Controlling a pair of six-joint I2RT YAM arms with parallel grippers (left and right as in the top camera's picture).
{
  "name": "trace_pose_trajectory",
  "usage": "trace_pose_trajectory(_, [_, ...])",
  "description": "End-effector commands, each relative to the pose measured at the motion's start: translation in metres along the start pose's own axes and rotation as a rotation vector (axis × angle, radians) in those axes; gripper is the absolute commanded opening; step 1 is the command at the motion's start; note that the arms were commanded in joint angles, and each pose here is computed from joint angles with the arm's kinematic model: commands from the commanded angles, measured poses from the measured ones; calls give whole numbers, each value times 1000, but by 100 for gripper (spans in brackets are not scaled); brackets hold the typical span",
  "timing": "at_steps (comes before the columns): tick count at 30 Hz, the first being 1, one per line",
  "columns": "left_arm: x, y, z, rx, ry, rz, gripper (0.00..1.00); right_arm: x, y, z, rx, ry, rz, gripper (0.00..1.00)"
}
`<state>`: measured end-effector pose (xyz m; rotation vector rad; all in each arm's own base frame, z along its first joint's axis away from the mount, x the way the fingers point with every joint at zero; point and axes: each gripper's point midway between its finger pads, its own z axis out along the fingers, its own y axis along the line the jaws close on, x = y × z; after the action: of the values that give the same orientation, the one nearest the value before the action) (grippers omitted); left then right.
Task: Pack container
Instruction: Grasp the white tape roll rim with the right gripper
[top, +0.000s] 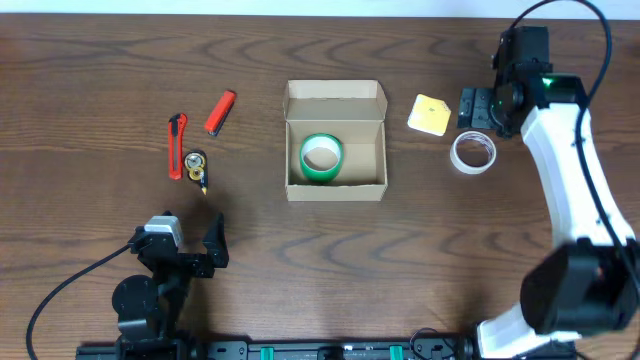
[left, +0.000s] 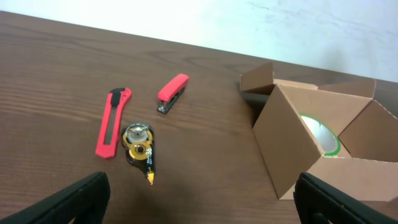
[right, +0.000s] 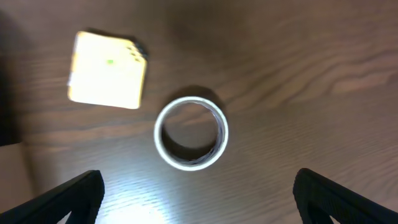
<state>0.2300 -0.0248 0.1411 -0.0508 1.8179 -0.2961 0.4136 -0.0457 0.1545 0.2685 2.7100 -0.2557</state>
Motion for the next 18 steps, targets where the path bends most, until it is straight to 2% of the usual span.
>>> trace_pose_trajectory(1, [10, 6, 3, -19, 18, 4, 95, 10, -11, 33, 19, 76, 55, 96])
trace_pose_trajectory(10, [10, 6, 3, -19, 18, 4, 95, 21, -35, 93, 43, 164, 111, 93])
trace_pose_trajectory(18, [10, 6, 3, -19, 18, 4, 95, 32, -25, 125, -20, 215, 34, 81])
